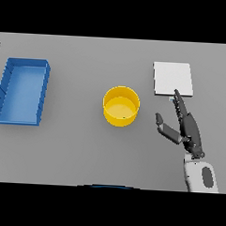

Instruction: Pick up the red beaker and tilt it to pour out 1 green nut into yellow bowl. Pick up the yellow bowl and place it on the metallic measuring scale.

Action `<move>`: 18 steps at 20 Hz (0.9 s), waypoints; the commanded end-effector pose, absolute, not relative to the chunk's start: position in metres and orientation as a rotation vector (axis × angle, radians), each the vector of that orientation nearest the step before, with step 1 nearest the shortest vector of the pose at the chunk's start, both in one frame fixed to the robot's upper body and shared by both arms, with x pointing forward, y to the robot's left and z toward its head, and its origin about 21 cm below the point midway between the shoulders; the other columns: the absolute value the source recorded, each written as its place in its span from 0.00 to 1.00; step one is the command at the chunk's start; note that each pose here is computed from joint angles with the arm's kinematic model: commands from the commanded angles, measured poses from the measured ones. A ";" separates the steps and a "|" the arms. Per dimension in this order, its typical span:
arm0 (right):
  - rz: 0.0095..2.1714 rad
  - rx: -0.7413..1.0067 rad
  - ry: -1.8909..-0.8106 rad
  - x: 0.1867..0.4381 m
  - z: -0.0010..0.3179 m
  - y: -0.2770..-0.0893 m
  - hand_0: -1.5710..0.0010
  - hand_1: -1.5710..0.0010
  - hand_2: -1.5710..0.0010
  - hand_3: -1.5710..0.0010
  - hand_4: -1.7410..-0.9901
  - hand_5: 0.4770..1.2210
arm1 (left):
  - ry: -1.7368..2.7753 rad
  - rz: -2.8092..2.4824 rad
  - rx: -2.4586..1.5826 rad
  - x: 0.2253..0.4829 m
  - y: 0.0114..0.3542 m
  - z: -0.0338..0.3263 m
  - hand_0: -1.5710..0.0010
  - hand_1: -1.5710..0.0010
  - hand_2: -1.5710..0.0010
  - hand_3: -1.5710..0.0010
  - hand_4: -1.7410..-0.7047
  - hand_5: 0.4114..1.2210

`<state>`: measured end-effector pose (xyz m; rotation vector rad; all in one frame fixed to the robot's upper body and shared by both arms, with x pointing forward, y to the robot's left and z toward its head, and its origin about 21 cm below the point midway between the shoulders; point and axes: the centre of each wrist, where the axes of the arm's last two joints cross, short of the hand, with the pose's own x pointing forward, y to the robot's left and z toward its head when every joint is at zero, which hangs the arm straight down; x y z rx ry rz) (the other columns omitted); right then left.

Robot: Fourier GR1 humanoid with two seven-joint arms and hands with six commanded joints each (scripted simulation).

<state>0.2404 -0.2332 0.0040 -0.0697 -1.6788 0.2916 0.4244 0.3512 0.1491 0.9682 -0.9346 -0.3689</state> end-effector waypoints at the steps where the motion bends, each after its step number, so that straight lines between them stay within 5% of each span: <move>1: 0.299 -0.077 -1.675 0.241 0.004 -0.236 1.00 1.00 1.00 1.00 0.57 0.33 | -0.940 -0.359 0.970 0.419 0.352 0.145 0.00 0.00 0.00 0.10 0.00 1.00; 5: 0.292 -0.082 -1.676 0.241 0.005 -0.231 1.00 1.00 1.00 1.00 0.54 0.33 | -0.940 -0.331 0.960 0.400 0.350 0.131 0.00 0.00 0.00 0.16 0.00 0.96; 9: 0.297 -0.105 -1.669 0.243 0.005 -0.232 1.00 1.00 1.00 1.00 0.55 0.34 | -0.961 -0.343 0.925 0.388 0.342 0.119 0.00 0.00 0.00 0.08 0.15 0.68; 12: 0.295 -0.101 -1.681 0.241 0.007 -0.233 1.00 1.00 1.00 1.00 0.55 0.34 | -0.947 -0.374 0.879 0.382 0.341 0.116 0.00 0.00 0.00 0.40 0.47 0.49; 13: 0.294 -0.098 -1.664 0.243 0.005 -0.231 1.00 1.00 1.00 1.00 0.55 0.34 | -0.959 -0.382 0.837 0.379 0.340 0.117 0.00 0.03 0.10 0.46 0.59 0.45; 14: 0.294 -0.107 -1.669 0.245 0.008 -0.232 1.00 1.00 1.00 1.00 0.56 0.34 | -0.971 -0.387 0.785 0.376 0.340 0.120 0.09 0.18 0.26 0.54 0.67 0.43; 16: 0.293 -0.088 -1.672 0.242 0.006 -0.231 1.00 1.00 1.00 1.00 0.56 0.34 | -1.005 -0.421 0.713 0.368 0.337 0.123 0.37 0.47 0.52 0.70 0.79 0.38; 18: 0.300 -0.099 -1.665 0.244 0.007 -0.233 1.00 1.00 1.00 1.00 0.56 0.33 | -1.001 -0.462 0.704 0.366 0.338 0.130 0.60 0.66 0.70 0.81 0.86 0.34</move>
